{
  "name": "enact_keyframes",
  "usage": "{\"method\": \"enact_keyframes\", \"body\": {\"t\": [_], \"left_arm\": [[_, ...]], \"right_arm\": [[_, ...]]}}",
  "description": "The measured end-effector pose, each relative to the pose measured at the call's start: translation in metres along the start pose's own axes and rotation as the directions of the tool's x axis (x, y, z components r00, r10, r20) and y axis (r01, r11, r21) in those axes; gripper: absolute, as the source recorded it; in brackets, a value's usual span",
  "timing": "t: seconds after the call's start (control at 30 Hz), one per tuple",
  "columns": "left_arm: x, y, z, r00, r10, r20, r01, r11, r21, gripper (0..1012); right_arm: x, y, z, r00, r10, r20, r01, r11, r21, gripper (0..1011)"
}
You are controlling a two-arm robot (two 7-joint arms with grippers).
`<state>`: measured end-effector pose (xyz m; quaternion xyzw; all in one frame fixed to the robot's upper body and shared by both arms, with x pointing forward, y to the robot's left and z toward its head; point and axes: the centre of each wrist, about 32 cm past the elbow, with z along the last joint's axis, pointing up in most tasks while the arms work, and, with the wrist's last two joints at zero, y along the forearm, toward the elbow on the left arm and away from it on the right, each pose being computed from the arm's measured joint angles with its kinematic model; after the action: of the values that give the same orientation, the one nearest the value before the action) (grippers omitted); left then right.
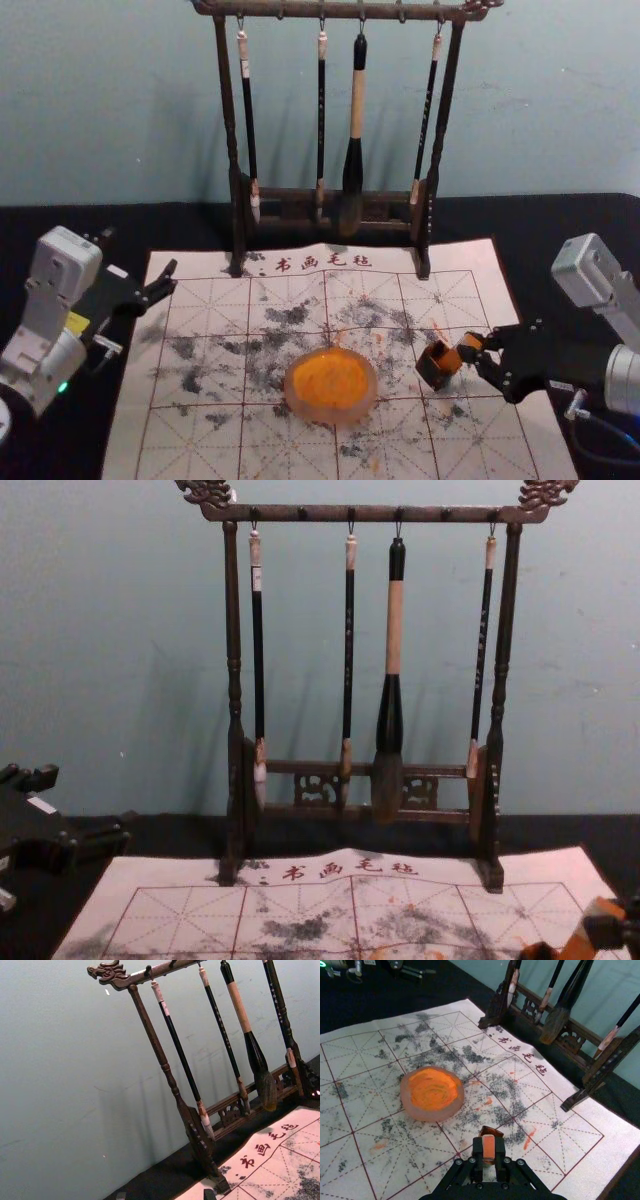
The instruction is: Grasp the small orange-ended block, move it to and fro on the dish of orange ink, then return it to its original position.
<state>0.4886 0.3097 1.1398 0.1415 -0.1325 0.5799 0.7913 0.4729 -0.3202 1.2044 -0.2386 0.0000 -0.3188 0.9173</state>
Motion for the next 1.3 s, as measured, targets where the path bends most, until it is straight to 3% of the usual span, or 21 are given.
{"method": "enact_keyframes", "body": {"t": [0.63, 1.3], "left_arm": [[0.0000, 0.0000, 0.0000, 1.0000, 0.000, 0.000, 0.000, 1.0000, 0.000, 1001], [0.0000, 0.0000, 0.0000, 1.0000, 0.000, 0.000, 0.000, 1.0000, 0.000, 1001]], "right_arm": [[0.006, 0.021, -0.006, 1.000, 0.017, -0.004, -0.017, 0.999, -0.051, 105], [0.008, 0.027, -0.006, 0.999, 0.036, -0.010, -0.037, 0.998, -0.054, 105]]}}
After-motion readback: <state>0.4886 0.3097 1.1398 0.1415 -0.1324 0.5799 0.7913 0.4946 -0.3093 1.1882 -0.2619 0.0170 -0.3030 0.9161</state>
